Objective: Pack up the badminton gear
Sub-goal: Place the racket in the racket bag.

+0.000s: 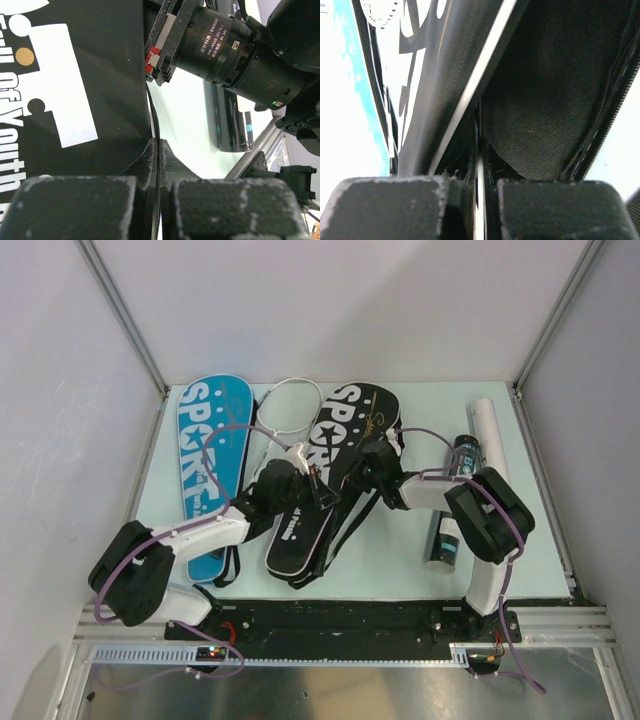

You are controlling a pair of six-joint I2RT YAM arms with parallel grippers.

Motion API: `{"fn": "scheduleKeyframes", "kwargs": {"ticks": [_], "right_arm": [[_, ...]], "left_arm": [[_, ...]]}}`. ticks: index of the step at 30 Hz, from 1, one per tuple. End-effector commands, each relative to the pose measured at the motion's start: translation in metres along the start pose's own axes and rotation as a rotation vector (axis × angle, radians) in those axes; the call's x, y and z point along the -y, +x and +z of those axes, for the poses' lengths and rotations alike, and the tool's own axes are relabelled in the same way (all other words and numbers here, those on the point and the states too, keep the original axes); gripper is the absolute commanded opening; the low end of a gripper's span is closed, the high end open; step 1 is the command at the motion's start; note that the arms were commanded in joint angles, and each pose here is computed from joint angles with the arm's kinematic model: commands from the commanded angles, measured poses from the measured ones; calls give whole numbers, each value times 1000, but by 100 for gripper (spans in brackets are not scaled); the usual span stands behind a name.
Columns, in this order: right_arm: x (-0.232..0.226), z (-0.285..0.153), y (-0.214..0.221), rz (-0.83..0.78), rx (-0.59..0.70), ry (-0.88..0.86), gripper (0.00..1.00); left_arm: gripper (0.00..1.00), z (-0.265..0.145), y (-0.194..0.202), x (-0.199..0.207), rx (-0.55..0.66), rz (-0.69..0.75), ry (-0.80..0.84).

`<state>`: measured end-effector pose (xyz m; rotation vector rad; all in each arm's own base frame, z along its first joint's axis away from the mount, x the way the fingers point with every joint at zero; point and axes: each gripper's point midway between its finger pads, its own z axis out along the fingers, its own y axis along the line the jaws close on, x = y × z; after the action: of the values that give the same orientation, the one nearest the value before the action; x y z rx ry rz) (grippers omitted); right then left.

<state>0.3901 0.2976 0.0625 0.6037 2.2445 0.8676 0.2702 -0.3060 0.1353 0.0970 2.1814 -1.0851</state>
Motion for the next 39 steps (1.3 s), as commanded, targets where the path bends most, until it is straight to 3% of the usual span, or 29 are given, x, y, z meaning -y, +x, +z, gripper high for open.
{"fn": "scheduleKeyframes", "kwargs": {"ticks": [1,7,15,23,30,39], "right_arm": [[-54,8,-34,125,123,-215,0],[-54,9,-38,160,154,-216,0],[-51,14,-33,147,151,-212,0],[-52,16,-31,168,153,-217,0],[-52,18,-32,180,155,-227,0],[-47,23,-28,177,147,-215,0]], "left_arm": [[0,-14,0,27,6,-16,107],[0,-19,3,23,15,0,108],[39,-23,11,3,-39,185,29],[56,-48,6,-42,-50,426,-294],[62,-47,2,-60,-61,537,-439],[59,-33,-10,-74,-96,646,-540]]}}
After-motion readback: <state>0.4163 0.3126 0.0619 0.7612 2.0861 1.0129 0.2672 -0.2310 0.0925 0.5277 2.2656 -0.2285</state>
